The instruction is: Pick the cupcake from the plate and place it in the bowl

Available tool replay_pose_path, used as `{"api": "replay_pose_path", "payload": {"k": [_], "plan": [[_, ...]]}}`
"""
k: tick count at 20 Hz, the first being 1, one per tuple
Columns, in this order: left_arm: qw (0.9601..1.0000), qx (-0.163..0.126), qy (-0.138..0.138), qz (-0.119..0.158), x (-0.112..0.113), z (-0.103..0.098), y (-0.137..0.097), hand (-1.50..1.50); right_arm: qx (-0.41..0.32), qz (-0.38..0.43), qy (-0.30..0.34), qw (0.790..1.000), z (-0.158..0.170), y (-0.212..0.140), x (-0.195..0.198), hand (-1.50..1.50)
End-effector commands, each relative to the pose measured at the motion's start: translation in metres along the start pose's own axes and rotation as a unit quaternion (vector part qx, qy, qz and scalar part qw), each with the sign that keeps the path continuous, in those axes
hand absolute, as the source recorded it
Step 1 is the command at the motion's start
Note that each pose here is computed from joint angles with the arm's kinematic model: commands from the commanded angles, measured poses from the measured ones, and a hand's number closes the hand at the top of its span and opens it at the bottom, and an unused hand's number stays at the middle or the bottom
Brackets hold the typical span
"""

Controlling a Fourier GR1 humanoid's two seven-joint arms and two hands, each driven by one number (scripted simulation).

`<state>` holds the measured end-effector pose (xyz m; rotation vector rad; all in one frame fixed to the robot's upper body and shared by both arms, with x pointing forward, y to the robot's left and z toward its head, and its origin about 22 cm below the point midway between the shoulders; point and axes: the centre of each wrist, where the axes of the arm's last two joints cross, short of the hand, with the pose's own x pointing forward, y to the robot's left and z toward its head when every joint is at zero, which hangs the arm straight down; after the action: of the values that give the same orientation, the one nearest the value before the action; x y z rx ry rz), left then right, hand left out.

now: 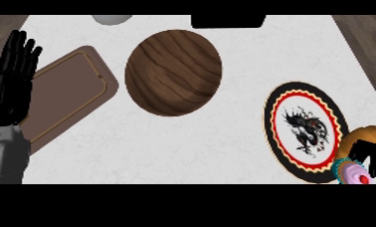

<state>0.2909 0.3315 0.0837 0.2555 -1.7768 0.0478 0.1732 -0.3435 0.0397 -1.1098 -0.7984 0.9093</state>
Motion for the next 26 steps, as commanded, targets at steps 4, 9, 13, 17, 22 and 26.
{"api": "replay_pose_path", "payload": {"k": [4, 9, 13, 17, 22, 26], "plan": [[1.0000, -0.003, -0.003, 0.003, 0.005, 0.001, 0.009, 0.00, -0.091, -0.001, 0.013, 0.996, 0.057, -0.061, -0.003, 1.50], [1.0000, -0.004, -0.002, -0.001, 0.001, 0.003, -0.004, 0.00, -0.148, -0.076, -0.087, 0.982, 0.093, -0.102, 0.039, 1.50], [1.0000, -0.001, 0.001, -0.001, 0.002, -0.003, 0.004, 0.00, -0.174, -0.104, -0.141, 0.969, 0.107, -0.132, 0.046, 1.50], [1.0000, -0.004, -0.006, 0.004, 0.006, -0.010, -0.013, 0.00, -0.183, -0.169, -0.187, 0.950, 0.102, -0.141, 0.077, 1.50], [0.9998, -0.015, -0.012, -0.005, 0.001, -0.007, -0.017, 0.00, -0.172, -0.218, -0.220, 0.935, 0.097, -0.159, 0.122, 1.50], [0.9995, -0.032, -0.005, 0.002, 0.006, 0.000, -0.027, 0.00, -0.141, -0.222, -0.218, 0.940, 0.089, -0.177, 0.170, 1.50]]}}
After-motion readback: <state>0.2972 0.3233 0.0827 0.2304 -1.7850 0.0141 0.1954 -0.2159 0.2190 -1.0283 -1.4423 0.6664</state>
